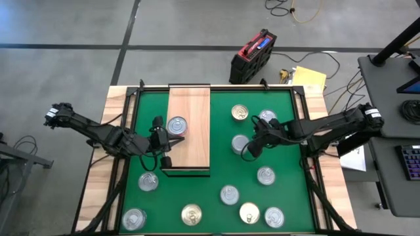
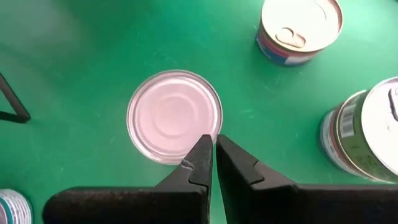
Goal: Stack canned seafood by type on shelf
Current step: Put the green and white tuna can on the shelf
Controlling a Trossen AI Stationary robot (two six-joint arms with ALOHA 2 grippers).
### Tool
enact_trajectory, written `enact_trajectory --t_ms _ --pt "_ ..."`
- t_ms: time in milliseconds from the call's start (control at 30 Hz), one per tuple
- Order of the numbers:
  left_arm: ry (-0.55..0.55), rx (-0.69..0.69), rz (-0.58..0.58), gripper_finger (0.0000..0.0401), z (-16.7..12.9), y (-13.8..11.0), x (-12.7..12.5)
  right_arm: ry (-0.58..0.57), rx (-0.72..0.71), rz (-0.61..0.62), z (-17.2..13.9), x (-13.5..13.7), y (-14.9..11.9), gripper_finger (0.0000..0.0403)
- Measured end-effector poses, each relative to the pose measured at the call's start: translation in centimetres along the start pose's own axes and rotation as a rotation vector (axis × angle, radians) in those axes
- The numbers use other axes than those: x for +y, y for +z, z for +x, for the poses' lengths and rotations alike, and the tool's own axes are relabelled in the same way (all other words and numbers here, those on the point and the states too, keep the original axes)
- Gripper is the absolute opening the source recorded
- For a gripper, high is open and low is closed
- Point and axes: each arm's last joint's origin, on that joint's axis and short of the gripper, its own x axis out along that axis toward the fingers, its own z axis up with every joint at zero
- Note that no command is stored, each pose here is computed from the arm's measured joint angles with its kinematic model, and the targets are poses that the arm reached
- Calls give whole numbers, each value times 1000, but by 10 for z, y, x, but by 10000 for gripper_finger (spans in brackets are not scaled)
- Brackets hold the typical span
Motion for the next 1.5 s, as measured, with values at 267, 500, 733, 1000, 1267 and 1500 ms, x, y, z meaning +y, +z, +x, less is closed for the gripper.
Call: enact_trajectory --t_ms 267,500,733,1000,1267,1500 --pt "0 0 -1 0 0 0 0 -1 2 -26 1 -1 1 13" --pt "0 0 -1 0 0 0 0 0 2 -95 1 -1 1 31" --pt "0 0 -1 0 0 0 0 -9 3 -190 3 0 1 152" --pt "0 -1 -2 0 0 0 0 -7 18 -101 17 0 7 277" --pt "0 -1 -6 0 0 0 0 33 -5 -149 34 6 9 288" --pt "0 -1 -10 0 0 0 0 34 -79 -526 47 23 4 268"
